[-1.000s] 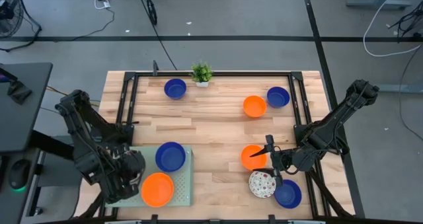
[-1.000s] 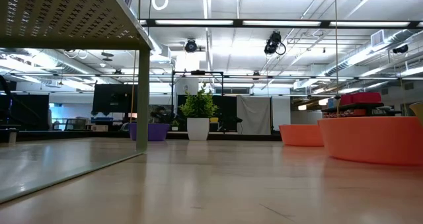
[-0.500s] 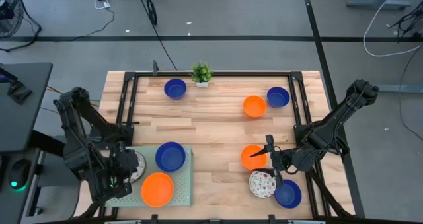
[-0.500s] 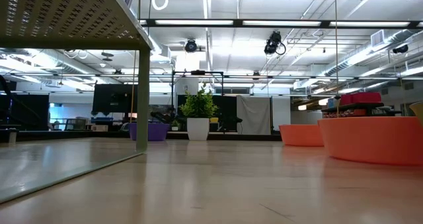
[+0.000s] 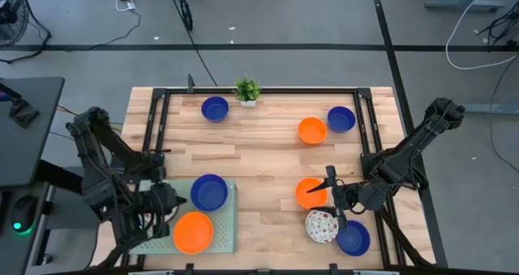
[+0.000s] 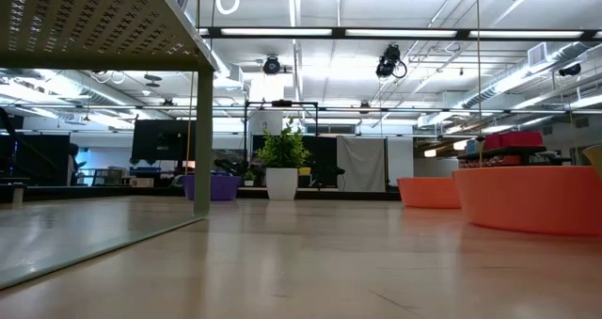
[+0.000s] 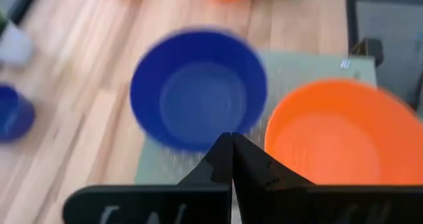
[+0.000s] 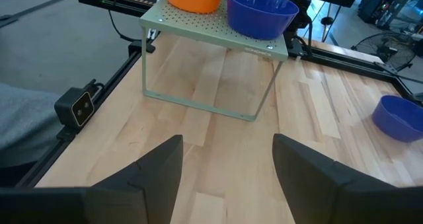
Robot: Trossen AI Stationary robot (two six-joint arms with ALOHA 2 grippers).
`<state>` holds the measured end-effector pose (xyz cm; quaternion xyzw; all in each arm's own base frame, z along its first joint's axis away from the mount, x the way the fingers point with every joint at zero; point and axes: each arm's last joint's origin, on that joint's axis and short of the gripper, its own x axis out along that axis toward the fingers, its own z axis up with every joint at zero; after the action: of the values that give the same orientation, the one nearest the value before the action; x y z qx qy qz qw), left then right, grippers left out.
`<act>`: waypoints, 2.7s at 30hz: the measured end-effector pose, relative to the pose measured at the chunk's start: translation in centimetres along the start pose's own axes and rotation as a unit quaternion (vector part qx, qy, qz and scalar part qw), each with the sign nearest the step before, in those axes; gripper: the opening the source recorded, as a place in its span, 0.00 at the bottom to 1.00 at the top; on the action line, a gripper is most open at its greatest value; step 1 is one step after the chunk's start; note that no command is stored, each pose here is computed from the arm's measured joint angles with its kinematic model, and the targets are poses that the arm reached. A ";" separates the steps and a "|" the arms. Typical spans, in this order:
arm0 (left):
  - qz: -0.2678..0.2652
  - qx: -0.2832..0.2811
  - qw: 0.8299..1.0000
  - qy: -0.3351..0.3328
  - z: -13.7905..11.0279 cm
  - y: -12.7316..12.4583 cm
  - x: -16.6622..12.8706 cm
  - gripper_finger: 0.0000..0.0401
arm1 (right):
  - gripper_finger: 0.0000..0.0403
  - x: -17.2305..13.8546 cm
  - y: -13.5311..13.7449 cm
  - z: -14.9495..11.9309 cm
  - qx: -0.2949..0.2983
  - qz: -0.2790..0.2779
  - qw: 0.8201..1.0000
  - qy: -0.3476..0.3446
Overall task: Pick & Place Mini bowls
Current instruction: Stack the blue bowl on top of the blue bowl on the shelf
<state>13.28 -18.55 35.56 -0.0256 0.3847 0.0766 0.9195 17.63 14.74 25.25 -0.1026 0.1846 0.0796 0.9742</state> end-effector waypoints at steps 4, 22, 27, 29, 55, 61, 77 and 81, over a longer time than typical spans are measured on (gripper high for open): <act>0.014 0.031 0.998 -0.061 1.0 -0.7 0.7 0.01 | 0.58 0.0 0.0 0.0 0.020 -0.002 1.000 0.000; 0.038 0.194 0.975 -0.101 11.0 0.3 16.5 0.01 | 0.58 0.6 -8.4 -5.6 0.284 -0.275 0.888 0.235; -0.002 0.148 0.976 -0.161 15.2 5.8 23.0 0.02 | 0.57 -0.6 -12.1 -7.4 0.305 -0.329 0.828 0.336; 0.033 0.111 0.978 -0.173 16.1 8.9 25.1 0.02 | 0.56 -1.0 -13.7 -8.0 0.295 -0.344 0.812 0.367; 0.000 0.000 0.980 -0.201 14.2 19.9 28.5 0.01 | 0.41 -1.6 -24.8 -13.9 0.362 -0.323 0.749 0.450; 0.001 -0.012 0.977 -0.215 12.2 20.1 27.1 0.02 | 0.38 -0.6 -25.0 -15.0 0.362 -0.304 0.746 0.469; 0.000 0.004 0.974 -0.229 12.5 19.2 17.2 0.04 | 0.03 -0.4 -24.8 -14.2 0.312 -0.319 0.763 0.467; 0.004 0.012 0.978 -0.207 11.8 19.2 15.2 0.04 | 0.01 -0.9 -23.8 -12.6 0.280 -0.324 0.782 0.453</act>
<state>29.08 3.48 33.27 0.0040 0.1867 0.0796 0.9792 17.06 -11.24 18.21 0.0967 0.5752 -0.3512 0.7325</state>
